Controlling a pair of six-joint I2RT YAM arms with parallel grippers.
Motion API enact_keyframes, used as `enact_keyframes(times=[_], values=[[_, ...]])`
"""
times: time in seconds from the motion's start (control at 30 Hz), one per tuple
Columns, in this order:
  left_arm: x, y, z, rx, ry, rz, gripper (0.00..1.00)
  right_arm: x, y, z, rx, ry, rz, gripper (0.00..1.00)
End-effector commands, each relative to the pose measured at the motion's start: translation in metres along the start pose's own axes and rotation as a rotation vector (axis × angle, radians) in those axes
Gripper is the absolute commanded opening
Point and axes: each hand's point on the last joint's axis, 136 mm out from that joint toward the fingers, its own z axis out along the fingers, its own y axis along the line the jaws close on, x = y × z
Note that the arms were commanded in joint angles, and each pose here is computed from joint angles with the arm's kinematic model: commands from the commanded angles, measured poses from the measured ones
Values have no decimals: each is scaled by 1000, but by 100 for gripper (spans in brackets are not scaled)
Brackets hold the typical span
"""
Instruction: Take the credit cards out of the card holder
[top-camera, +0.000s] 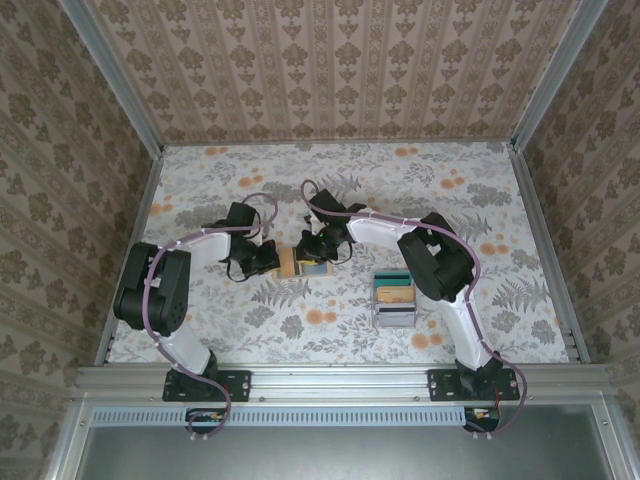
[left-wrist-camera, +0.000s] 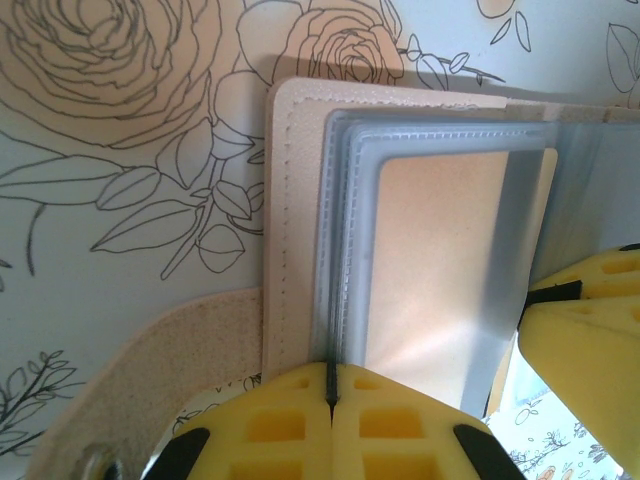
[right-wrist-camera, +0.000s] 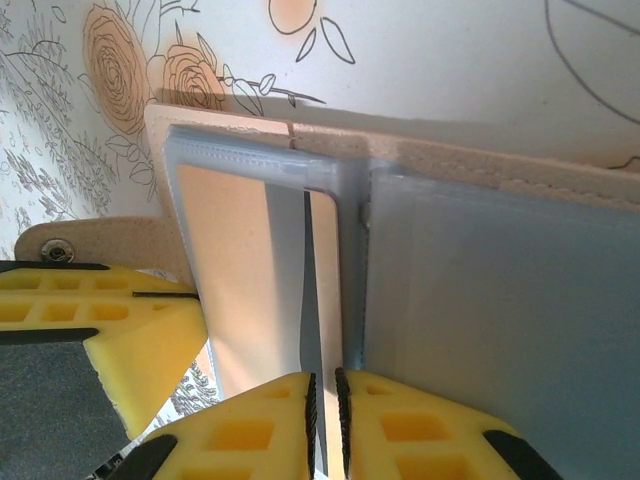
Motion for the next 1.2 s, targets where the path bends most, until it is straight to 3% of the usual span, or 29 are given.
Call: enact_keyframes(times=[0.0,0.5,1.17], values=[[7,7,10,-30,42,2,0,8,-5,11,4,40,21,19],[7,10,11,-41,43,1,0,-10,-1,-26,20,-63,-15,19],[7,9,11,-36,46,1,0,1,-1,4,-7,17,3,20]])
